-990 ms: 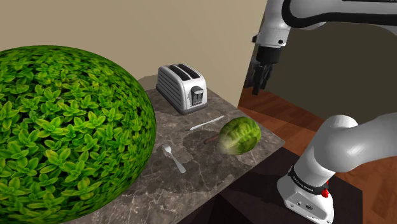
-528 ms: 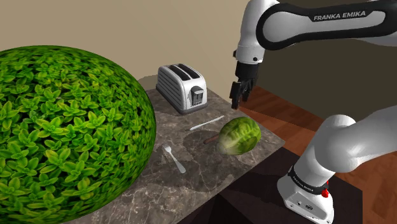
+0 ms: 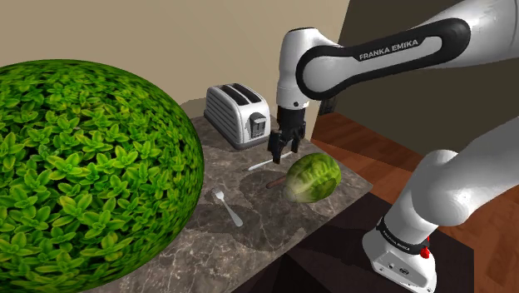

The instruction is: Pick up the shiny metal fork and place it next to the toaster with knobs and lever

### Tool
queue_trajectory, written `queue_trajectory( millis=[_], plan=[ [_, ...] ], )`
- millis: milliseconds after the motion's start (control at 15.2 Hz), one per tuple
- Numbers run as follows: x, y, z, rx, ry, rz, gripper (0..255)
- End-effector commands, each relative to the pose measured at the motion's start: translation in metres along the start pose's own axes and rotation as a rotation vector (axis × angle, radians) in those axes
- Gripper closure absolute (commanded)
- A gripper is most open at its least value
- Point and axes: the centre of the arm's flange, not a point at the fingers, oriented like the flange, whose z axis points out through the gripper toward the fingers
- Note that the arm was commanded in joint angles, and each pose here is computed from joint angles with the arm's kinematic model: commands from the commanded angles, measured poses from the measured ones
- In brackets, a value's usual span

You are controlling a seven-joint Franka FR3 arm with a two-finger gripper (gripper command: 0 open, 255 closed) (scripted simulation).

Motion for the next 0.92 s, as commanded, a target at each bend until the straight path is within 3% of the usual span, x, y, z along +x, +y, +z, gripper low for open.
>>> queue_trajectory(
  millis=[0,858],
  plan=[
    [0.011,-0.017,0.017,-0.003,-0.001,0.018,0],
    [0.103,-0.117,0.127,-0.031,-0.012,0.127,0]
  ],
)
